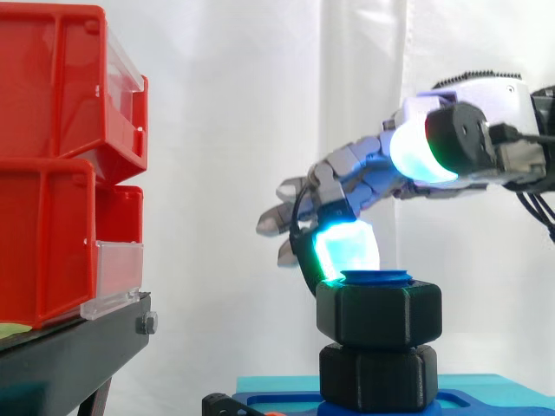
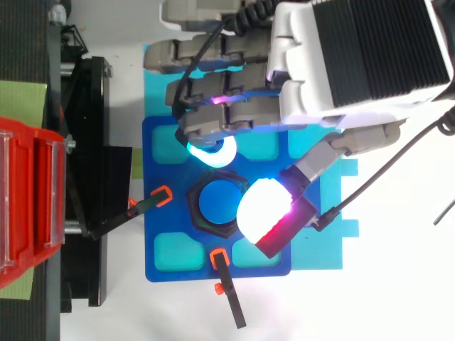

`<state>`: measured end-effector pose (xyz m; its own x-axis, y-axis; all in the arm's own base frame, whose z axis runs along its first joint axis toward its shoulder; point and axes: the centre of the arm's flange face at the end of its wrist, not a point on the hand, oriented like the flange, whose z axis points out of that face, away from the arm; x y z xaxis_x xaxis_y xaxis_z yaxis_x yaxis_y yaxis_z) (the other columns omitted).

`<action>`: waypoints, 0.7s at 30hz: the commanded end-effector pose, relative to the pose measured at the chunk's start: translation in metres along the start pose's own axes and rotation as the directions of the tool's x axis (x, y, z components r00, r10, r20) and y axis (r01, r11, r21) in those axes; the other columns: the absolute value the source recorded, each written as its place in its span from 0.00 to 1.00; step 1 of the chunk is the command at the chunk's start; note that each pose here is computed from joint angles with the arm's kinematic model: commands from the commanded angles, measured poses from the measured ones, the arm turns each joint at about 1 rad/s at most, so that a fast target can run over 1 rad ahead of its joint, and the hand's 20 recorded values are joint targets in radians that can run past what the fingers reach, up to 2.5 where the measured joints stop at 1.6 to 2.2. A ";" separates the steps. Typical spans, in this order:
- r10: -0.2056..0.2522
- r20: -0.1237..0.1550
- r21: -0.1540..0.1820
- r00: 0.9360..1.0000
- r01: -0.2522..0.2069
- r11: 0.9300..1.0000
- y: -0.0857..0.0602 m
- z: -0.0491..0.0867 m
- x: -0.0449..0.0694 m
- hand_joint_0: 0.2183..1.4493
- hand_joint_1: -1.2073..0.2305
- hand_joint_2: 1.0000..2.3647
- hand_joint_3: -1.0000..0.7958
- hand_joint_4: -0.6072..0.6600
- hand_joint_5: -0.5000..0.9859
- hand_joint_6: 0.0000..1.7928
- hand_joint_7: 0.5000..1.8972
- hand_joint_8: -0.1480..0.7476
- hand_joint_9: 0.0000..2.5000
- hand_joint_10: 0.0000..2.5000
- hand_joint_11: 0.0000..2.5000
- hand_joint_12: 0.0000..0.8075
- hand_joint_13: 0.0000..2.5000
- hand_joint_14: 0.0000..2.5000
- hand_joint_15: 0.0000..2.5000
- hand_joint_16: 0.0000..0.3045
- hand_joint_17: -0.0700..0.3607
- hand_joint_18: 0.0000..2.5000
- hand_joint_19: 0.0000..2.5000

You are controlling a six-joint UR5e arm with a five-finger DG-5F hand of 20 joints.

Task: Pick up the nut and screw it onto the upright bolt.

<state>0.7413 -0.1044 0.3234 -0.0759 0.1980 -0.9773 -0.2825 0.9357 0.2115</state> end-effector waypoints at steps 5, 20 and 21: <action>-0.011 -0.011 -0.004 1.000 0.011 1.000 0.005 0.003 -0.028 0.23 0.78 0.00 0.28 0.67 0.32 0.28 0.54 0.44 0.26 0.00 0.00 0.42 0.09 0.00 0.00 0.12 0.36 0.00 0.00; -0.008 0.007 -0.020 1.000 0.008 1.000 0.021 0.012 -0.002 0.22 0.75 0.00 0.28 0.68 0.28 0.28 0.31 0.44 0.28 0.00 0.00 0.40 0.11 0.00 0.00 0.12 0.36 0.00 0.00; -0.008 0.009 -0.017 1.000 0.008 1.000 0.021 0.012 -0.002 0.22 0.75 0.00 0.28 0.68 0.28 0.28 0.31 0.44 0.28 0.00 0.00 0.40 0.11 0.00 0.00 0.12 0.36 0.00 0.00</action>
<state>0.7458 -0.0861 0.3293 -0.0718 0.1883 -0.9795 -0.2984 0.9330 0.2013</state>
